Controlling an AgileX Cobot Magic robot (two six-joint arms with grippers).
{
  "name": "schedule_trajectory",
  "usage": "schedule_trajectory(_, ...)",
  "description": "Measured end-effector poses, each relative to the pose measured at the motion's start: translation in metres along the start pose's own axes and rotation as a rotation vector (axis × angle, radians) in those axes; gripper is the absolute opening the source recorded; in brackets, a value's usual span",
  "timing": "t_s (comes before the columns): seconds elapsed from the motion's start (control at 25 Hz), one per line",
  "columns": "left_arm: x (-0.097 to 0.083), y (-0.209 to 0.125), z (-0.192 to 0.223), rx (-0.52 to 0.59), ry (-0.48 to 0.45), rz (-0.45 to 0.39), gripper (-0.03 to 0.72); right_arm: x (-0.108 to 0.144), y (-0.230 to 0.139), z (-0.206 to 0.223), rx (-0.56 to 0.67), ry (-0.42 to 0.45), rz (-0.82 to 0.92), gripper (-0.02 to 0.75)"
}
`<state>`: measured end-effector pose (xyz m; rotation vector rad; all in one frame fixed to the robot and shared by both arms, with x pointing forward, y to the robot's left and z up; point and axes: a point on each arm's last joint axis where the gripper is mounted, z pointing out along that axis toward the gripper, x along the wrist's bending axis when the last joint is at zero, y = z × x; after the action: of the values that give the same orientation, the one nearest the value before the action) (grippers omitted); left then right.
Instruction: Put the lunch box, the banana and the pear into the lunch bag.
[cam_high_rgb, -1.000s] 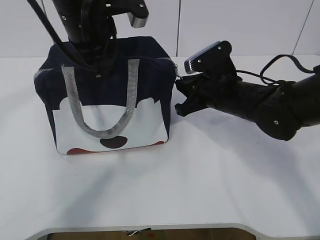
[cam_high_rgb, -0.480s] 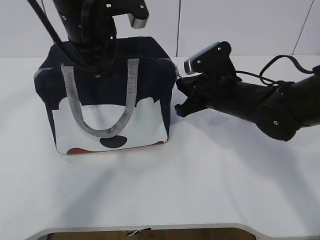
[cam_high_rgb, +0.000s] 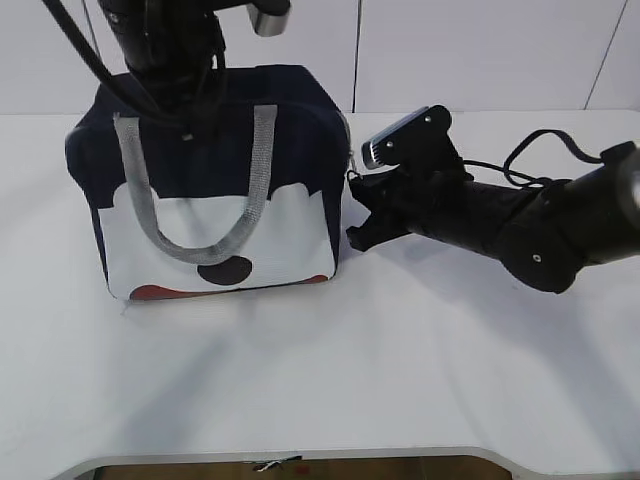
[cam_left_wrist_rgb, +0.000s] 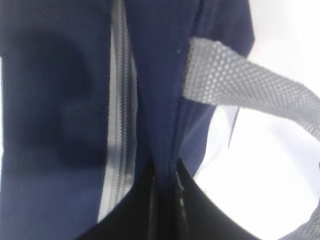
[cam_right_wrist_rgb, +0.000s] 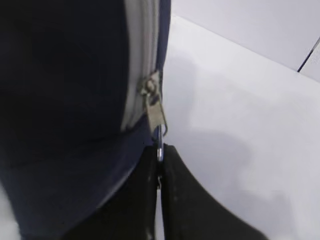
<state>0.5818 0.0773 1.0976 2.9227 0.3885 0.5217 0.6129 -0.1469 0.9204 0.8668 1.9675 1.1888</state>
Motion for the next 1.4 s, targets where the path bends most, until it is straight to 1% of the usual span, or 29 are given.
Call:
schedule_trajectory(0.12, 0.000, -0.003, -0.015, -0.019, 0.017, -0.004, 0.003, 0.001, -0.007, 0.004, 0.017, 0.005, 0.003, 0.017)
schedule_trajectory(0.28, -0.001, -0.005, -0.021, -0.027, 0.024, -0.005, 0.003, 0.002, -0.011, 0.007, 0.019, 0.008, 0.011, 0.017)
schedule_trajectory(0.64, -0.001, -0.005, -0.021, -0.023, 0.019, -0.006, 0.003, 0.003, -0.012, 0.008, 0.021, 0.011, 0.062, 0.017)
schedule_trajectory(0.84, -0.002, -0.005, -0.021, -0.024, 0.012, -0.008, 0.003, 0.006, -0.011, 0.007, 0.023, 0.050, 0.029, 0.029)
schedule_trajectory(0.92, -0.002, -0.005, -0.021, -0.024, 0.012, -0.008, 0.003, 0.006, -0.009, 0.006, 0.026, 0.054, 0.023, 0.067)
schedule_trajectory(1.0, -0.002, -0.005, -0.021, -0.024, 0.012, -0.008, 0.002, 0.006, -0.009, 0.005, 0.032, 0.053, 0.022, 0.120)
schedule_trajectory(1.08, -0.002, -0.005, -0.021, -0.024, 0.012, -0.008, 0.002, 0.006, -0.011, 0.005, 0.046, 0.053, 0.020, 0.190)
schedule_trajectory(1.2, -0.002, -0.005, -0.021, -0.024, 0.012, -0.008, 0.002, 0.005, -0.011, 0.005, 0.063, 0.051, 0.019, 0.268)
schedule_trajectory(1.4, -0.002, -0.005, -0.021, -0.024, 0.012, -0.012, 0.002, -0.001, 0.007, -0.008, 0.088, 0.025, 0.006, 0.296)
